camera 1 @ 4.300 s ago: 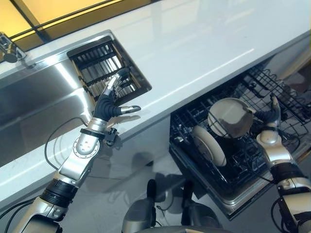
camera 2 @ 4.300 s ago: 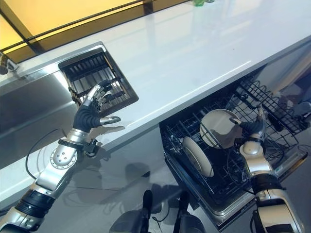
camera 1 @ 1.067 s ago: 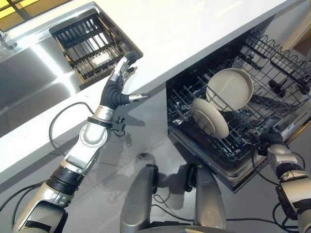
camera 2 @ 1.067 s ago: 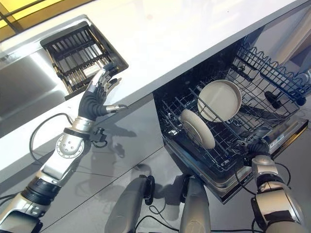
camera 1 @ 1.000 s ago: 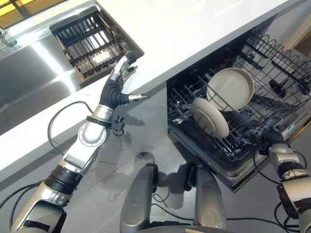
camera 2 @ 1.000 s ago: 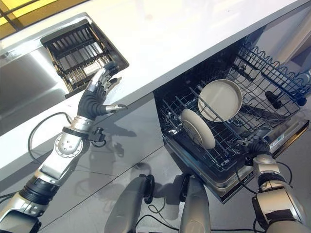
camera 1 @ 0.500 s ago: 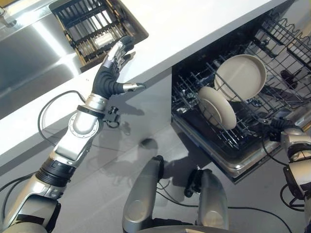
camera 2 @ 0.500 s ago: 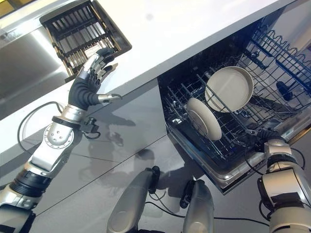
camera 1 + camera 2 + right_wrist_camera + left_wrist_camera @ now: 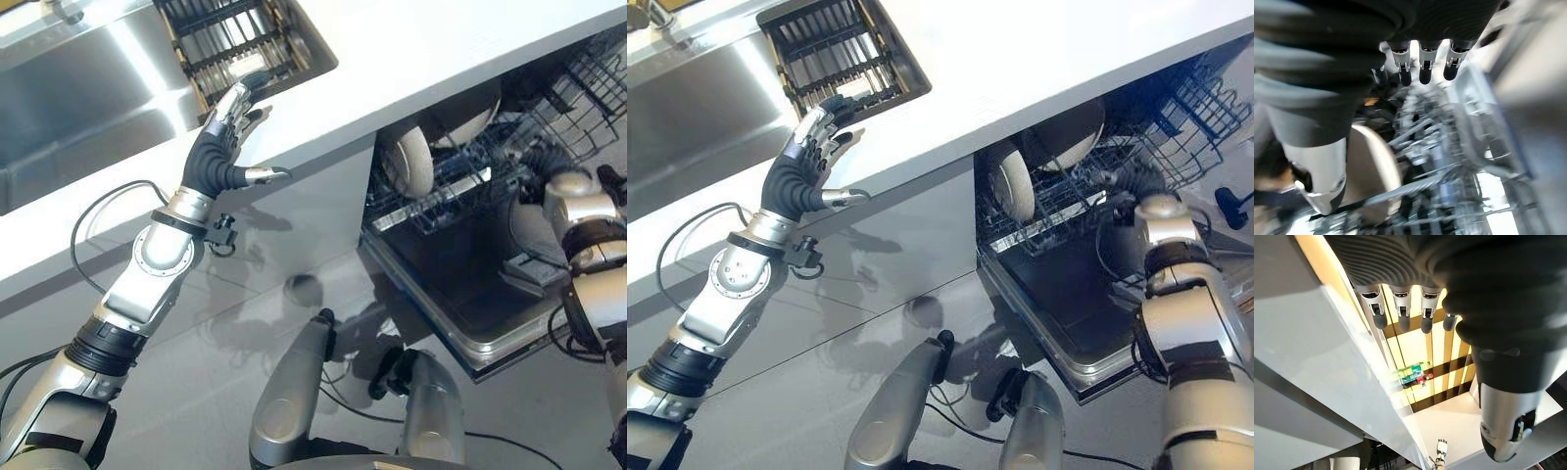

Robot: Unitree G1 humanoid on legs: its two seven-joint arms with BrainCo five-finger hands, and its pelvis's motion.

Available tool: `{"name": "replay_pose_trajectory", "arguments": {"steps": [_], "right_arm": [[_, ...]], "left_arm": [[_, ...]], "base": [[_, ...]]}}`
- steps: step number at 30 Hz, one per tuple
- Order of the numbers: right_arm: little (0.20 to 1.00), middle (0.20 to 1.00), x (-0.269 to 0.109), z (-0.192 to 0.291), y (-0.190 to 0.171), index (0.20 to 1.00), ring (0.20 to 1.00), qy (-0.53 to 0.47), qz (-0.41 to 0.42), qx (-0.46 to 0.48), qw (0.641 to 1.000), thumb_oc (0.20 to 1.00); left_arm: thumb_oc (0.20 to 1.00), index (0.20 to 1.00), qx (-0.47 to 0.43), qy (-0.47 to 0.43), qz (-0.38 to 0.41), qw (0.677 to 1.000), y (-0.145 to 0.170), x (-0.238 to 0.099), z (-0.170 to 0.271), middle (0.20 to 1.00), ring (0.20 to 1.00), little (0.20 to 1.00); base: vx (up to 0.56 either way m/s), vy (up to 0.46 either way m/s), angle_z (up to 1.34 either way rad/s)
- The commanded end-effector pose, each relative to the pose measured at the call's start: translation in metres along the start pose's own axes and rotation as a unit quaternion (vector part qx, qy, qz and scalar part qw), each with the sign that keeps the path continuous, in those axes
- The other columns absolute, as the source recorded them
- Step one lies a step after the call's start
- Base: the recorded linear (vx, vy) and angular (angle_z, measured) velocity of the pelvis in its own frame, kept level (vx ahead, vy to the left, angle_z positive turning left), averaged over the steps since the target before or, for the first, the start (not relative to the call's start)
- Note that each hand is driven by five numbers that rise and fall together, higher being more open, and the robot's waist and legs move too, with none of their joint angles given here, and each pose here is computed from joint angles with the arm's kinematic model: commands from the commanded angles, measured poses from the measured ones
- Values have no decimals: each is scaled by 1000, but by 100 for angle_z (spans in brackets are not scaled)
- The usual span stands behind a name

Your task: Pick up plates and place into dishwasher.

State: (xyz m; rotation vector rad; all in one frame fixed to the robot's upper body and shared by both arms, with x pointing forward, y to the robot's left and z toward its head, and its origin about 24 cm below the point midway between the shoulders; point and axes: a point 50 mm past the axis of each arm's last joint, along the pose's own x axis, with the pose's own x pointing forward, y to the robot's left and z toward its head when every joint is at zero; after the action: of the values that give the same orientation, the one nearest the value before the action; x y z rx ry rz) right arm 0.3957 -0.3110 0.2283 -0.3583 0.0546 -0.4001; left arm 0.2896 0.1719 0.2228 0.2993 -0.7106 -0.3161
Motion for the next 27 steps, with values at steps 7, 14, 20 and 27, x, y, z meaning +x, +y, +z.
{"name": "replay_pose_trajectory", "arguments": {"steps": [7,14,20,27], "right_arm": [[1000,1000,-1,54,-6,1000,1000,-87,-15,-1,996,1000],[1000,1000,-1,32,-16,1000,1000,-59,-31,29,997,1000],[1000,1000,-8,-13,-3,1000,1000,-63,-42,61,995,1000],[1000,1000,-59,-75,23,1000,1000,-135,-166,38,976,1000]], "left_arm": [[1000,1000,-22,-40,19,999,4,-9,13,1000,1000,1000],[1000,1000,-31,-52,6,998,2,-14,15,1000,1000,1000],[1000,1000,-37,-66,9,997,-2,-16,15,1000,1000,1000],[1000,1000,-24,-75,31,996,-18,-24,9,1000,1000,1000]], "base": [[30,-8,14],[-44,45,4],[-45,113,-8],[-37,132,-20]]}}
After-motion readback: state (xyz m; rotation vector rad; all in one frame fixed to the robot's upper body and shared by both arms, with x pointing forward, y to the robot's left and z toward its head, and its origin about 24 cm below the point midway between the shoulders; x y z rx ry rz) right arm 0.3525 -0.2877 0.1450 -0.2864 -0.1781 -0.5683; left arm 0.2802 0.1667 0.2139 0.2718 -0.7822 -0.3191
